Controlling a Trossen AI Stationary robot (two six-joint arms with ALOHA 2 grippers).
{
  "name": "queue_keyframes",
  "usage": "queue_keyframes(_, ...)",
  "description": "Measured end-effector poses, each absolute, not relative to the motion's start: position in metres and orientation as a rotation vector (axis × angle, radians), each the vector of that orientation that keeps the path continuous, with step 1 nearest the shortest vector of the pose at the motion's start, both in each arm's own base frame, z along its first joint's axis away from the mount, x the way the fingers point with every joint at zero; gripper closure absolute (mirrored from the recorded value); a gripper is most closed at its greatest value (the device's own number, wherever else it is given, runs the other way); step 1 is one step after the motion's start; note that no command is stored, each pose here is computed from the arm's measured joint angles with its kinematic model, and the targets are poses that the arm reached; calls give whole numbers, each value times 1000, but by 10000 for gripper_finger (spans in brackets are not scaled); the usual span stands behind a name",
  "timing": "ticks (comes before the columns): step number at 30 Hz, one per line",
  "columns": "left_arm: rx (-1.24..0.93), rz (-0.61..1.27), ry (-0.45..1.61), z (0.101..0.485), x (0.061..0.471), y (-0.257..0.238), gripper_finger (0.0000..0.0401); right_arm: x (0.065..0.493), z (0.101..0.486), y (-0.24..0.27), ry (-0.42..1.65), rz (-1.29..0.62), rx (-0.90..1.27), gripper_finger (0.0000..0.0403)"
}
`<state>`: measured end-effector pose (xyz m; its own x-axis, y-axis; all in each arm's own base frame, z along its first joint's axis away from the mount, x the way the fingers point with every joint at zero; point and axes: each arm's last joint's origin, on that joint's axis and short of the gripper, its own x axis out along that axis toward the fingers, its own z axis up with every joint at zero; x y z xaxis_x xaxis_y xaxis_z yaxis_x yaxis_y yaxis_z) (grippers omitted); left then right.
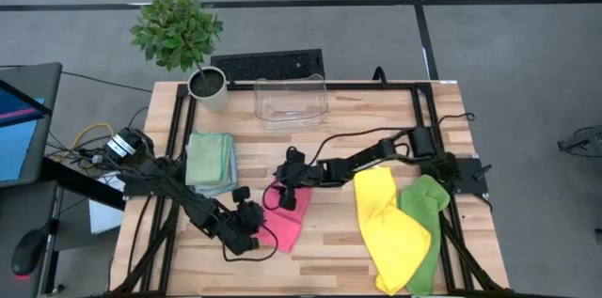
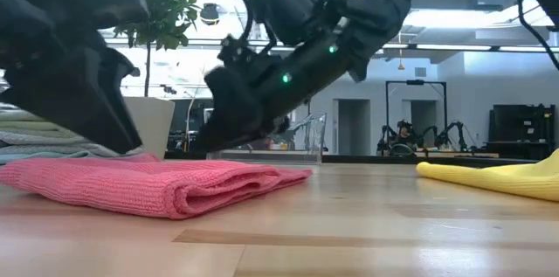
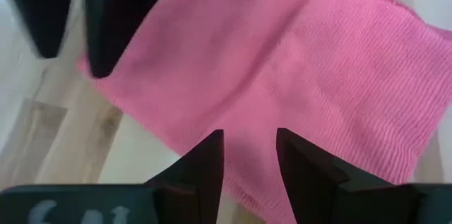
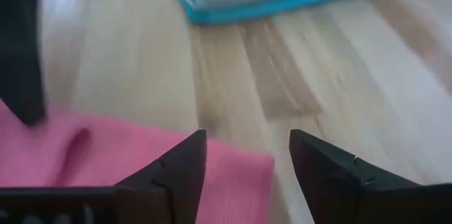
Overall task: Fold microfiber towels
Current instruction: Fold the pink microfiber cloth
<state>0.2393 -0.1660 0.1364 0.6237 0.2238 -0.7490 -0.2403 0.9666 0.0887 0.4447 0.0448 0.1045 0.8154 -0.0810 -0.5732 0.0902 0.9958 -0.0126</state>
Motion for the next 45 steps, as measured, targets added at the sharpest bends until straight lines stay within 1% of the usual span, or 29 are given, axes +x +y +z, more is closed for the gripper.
queue_keyframes(4, -7, 298, 843, 136, 236, -167, 279, 442, 93, 38, 678, -76, 47, 184)
queue_keyframes(7, 0, 297, 845, 136, 234, -169, 278, 441, 94, 38, 694, -57, 48, 215)
queue_keyframes(10, 3, 307, 834, 136, 234, -169, 278, 441, 93, 43, 701, -43, 36, 268)
queue_keyframes(14, -36, 332, 828, 125, 226, -164, 278, 439, 94, 50, 707, -25, 30, 365)
queue_keyframes(15, -51, 339, 828, 123, 224, -163, 278, 438, 96, 52, 713, -20, 24, 381)
queue_keyframes(16, -63, 345, 827, 121, 223, -163, 278, 438, 99, 54, 711, -14, 19, 386)
queue_keyframes(20, -90, 347, 829, 119, 218, -166, 278, 439, 115, 63, 739, -9, 20, 373)
queue_keyframes(25, -90, 347, 809, 120, 218, -168, 278, 451, 139, 82, 713, 25, 8, 391)
queue_keyframes(29, -93, 357, 778, 121, 219, -168, 278, 457, 157, 101, 671, 57, 10, 387)
queue_keyframes(33, -94, 370, 759, 122, 220, -168, 278, 456, 164, 118, 664, 38, 34, 376)
queue_keyframes(35, -94, 373, 753, 122, 220, -168, 278, 456, 167, 126, 648, 44, 55, 379)
queue_keyframes(38, -98, 368, 760, 122, 220, -168, 278, 454, 160, 137, 662, 51, 69, 386)
queue_keyframes(45, -120, 287, 904, 144, 226, -179, 279, 452, 162, 148, 634, 12, 47, 378)
